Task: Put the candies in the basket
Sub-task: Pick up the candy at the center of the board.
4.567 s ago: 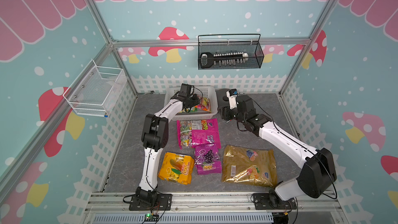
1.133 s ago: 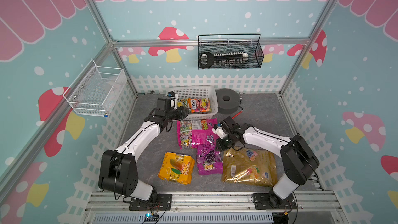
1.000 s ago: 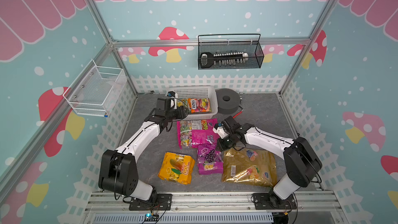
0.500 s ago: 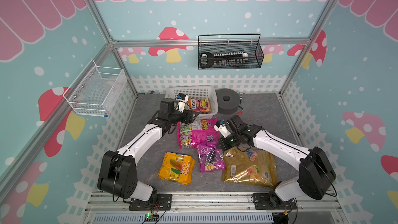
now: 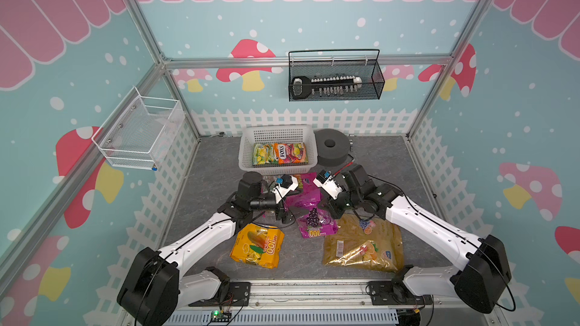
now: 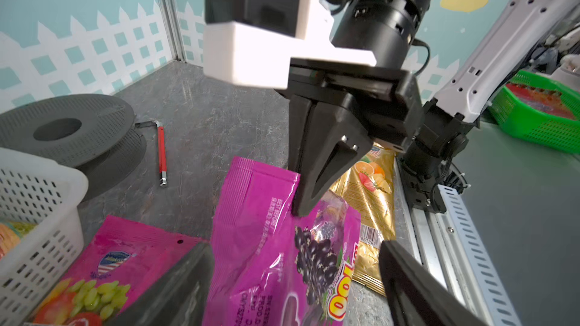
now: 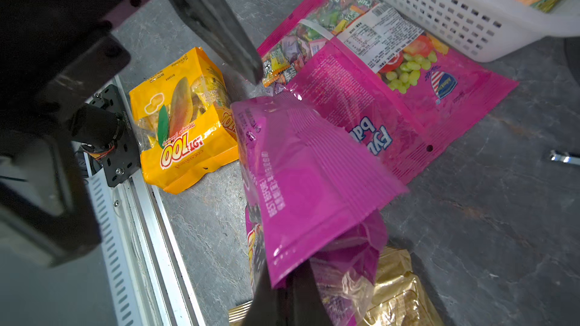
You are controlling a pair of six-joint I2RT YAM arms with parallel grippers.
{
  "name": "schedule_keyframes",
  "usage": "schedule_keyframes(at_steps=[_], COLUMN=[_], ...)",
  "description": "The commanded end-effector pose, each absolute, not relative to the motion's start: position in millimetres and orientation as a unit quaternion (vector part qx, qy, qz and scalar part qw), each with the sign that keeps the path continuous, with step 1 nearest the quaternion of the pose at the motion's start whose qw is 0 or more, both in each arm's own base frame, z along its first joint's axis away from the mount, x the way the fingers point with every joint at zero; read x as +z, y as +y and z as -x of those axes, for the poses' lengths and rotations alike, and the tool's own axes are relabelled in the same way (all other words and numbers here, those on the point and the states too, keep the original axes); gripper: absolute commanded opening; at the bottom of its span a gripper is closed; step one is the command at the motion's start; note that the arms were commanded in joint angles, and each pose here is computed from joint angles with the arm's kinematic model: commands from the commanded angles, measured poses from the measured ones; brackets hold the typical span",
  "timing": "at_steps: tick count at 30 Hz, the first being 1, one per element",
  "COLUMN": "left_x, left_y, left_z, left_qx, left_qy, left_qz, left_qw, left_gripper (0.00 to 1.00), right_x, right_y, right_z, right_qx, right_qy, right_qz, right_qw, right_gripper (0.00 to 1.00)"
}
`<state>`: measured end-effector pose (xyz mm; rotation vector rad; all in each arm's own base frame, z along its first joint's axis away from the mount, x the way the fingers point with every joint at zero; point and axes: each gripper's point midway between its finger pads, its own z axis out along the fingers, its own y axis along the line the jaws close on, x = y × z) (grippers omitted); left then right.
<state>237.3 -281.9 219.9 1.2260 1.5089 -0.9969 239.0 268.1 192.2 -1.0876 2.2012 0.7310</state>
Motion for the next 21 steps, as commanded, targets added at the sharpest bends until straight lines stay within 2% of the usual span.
schedule_keyframes(at_steps=[1,5,9,16,21], left_x=[213.2,207.6,207.0,211.5,210.4], left_y=[-290.8,-301.1,-304.0,-301.2,-300.3], left_z=[-245.5,-242.2,-243.2,-240.7,-239.2], left_qx=[-0.339,-0.338,-0.326,-0.296,-0.282], left_qy=[0.587,0.580,0.573,0.548,0.538], left_qz=[-0.551,-0.567,-0.577,-0.602,-0.614], left_qw=[0.487,0.477,0.482,0.501,0.504], left_gripper=[0.86,0.83,0.77,0.43,0.31], right_x=[237.0,239.9,237.6,236.3,238.2], right_y=[272.4,268.5,267.9,265.0,265.6], right_z=[-239.9,-237.4,-232.4,-234.7,-238.2], right_qx=[0.266,0.248,0.245,0.232,0.232], right_qy=[0.756,0.737,0.722,0.723,0.728], right_qz=[0.468,0.494,0.516,0.517,0.508], right_qw=[0.371,0.389,0.392,0.396,0.397], right_gripper=[0.00,0.00,0.00,0.00,0.00])
